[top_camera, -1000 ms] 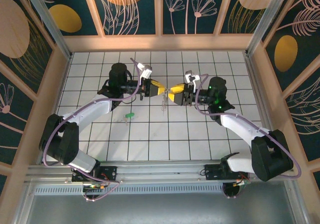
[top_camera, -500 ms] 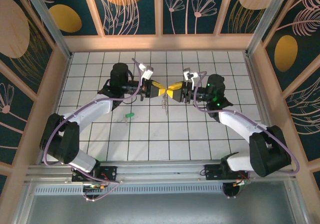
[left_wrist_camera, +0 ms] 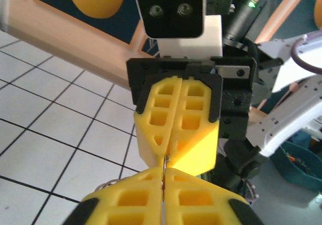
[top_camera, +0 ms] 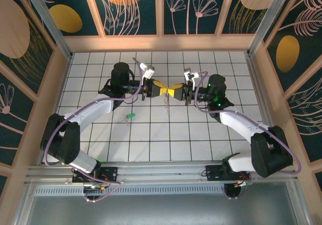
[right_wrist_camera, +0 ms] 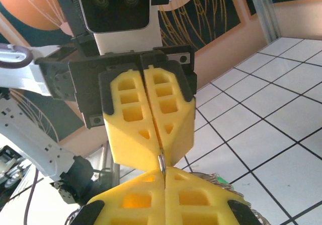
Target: Put the keys on the keyring
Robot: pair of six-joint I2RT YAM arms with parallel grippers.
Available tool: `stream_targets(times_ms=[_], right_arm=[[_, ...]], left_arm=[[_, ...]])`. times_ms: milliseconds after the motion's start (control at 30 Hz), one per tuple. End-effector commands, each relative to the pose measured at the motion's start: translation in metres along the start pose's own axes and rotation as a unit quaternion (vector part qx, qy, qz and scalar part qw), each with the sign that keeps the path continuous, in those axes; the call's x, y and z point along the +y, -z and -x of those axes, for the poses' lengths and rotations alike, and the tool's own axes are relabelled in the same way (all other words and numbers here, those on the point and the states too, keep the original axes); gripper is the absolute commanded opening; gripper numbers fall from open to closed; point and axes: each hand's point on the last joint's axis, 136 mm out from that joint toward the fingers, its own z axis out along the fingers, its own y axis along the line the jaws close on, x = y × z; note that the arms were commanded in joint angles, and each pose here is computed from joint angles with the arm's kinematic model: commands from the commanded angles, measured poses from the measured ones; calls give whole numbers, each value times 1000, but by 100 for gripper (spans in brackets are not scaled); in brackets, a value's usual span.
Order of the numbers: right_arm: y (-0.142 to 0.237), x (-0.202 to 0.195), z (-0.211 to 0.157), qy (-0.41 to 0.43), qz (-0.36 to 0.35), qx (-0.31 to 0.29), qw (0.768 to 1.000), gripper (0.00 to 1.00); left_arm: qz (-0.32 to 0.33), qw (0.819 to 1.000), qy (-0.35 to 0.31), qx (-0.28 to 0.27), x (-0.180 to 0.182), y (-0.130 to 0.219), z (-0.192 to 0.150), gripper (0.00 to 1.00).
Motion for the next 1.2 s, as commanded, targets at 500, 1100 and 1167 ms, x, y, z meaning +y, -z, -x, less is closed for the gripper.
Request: stream_targets(times_ms=[500,1100,1167], right_arm=[[38,17,53,73,-39,-132,988,0],[22,23,68,85,-19,-127,988,0],[19,22,68,84,-18,-125,988,0]], left_arm=[[188,952,19,-240,6,61,66,49],[307,917,-9,-253,30,89,76,96],[322,910,-16,-259,30,95,79,99]])
